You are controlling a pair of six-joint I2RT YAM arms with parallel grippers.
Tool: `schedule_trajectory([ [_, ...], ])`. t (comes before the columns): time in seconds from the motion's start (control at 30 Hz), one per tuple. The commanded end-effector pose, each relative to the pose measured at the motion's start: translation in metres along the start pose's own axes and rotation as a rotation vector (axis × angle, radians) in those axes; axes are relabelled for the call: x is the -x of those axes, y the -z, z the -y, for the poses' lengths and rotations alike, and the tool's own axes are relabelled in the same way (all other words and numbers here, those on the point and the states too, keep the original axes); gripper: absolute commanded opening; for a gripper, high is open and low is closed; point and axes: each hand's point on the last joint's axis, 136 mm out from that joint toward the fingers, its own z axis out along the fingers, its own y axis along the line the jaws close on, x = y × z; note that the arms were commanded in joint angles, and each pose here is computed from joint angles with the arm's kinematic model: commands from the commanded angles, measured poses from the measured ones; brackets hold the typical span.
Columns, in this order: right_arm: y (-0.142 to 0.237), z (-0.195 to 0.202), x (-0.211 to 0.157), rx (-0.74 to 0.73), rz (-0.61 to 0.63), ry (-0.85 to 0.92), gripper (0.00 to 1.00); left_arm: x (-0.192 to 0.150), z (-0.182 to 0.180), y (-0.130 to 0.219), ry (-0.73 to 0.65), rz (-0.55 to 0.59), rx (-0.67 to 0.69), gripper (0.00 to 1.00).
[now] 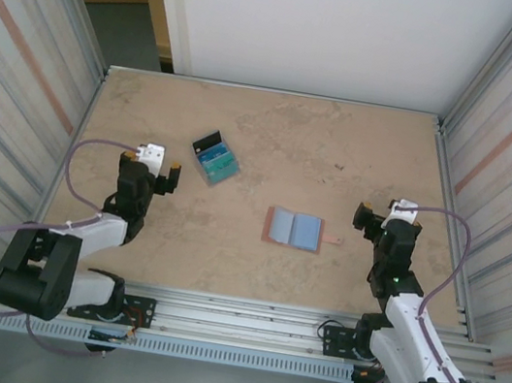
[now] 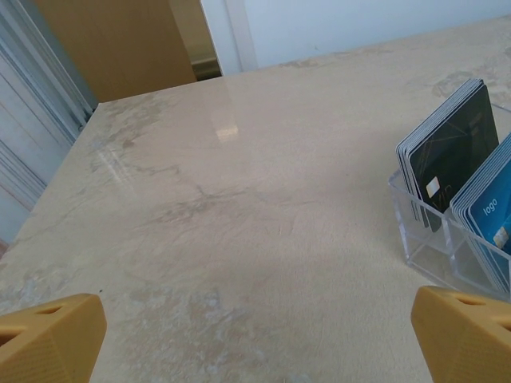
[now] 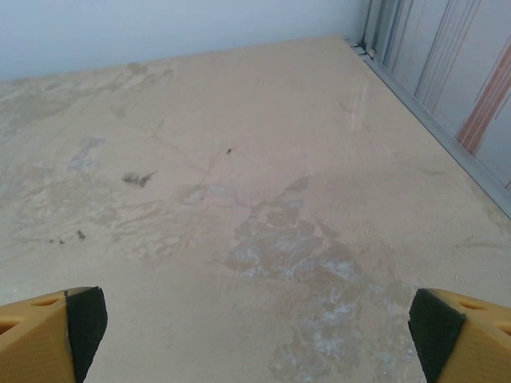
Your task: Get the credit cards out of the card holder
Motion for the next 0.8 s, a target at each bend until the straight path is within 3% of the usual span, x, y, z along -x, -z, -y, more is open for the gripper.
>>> schedule_trajectory([
  [0.0, -0.002, -0.003, 0.014, 0.023, 0.049, 0.009, 0.99, 0.012, 0.000, -0.005, 0.005, 0.051, -0.015, 0.99],
  [0.37, -0.011, -0.003, 0.010, 0.040, 0.037, 0.002, 0.99, -0.020, 0.003, -0.024, 0.046, 0.034, -0.052, 0.99],
  [0.63, -0.021, -0.007, 0.005, 0.076, 0.046, -0.006, 0.99, -0.021, 0.014, -0.035, 0.135, -0.019, -0.325, 0.99],
  [0.77, -0.032, -0.010, 0.001, 0.092, 0.059, 0.003, 0.99, -0.022, 0.013, -0.036, 0.132, -0.022, -0.308, 0.99],
])
